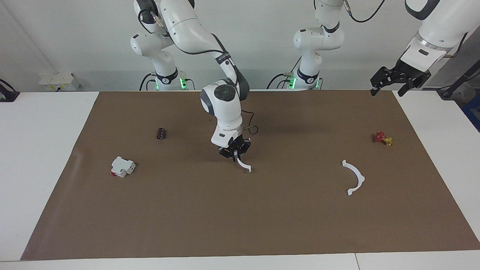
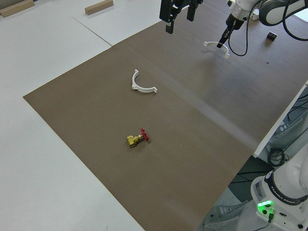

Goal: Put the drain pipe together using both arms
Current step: 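Carry the half-ring with the right gripper to the table center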

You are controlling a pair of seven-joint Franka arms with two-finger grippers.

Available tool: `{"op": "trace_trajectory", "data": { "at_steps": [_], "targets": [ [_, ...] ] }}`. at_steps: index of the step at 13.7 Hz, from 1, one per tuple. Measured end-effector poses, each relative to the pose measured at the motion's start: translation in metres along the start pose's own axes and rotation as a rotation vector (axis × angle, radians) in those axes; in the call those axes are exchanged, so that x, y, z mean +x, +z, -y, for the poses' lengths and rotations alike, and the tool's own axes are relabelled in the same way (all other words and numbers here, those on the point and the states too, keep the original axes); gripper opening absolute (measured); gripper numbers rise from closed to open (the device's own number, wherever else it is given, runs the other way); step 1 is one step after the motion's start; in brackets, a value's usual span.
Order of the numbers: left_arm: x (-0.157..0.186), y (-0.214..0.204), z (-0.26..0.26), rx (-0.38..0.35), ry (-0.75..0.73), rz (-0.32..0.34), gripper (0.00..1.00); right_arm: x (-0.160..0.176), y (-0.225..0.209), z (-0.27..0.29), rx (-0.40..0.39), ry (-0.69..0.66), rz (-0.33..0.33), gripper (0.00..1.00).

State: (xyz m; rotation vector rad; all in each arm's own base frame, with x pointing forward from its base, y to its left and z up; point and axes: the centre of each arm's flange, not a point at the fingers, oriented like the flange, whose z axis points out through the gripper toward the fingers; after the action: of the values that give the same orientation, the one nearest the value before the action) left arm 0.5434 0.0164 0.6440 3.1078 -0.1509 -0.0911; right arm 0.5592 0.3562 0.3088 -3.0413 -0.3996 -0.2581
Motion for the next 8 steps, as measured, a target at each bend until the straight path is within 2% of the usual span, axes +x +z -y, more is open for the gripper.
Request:
{"op": "trace_trajectory", "data": {
  "at_steps": [5, 8],
  "targets": [
    [0.0004, 0.0001, -0.0033, 0.000, 0.006, 0.000, 1.00, -0.0033, 0.0064, -0.0031, -0.044, -0.045, -0.002, 0.19],
    [0.0058, 0.0030, -0.0038, 0.005, 0.008, -0.038, 1.00, -0.0058, 0.0098, -0.0040, -0.047, -0.045, 0.006, 0.19]
  ]
}}
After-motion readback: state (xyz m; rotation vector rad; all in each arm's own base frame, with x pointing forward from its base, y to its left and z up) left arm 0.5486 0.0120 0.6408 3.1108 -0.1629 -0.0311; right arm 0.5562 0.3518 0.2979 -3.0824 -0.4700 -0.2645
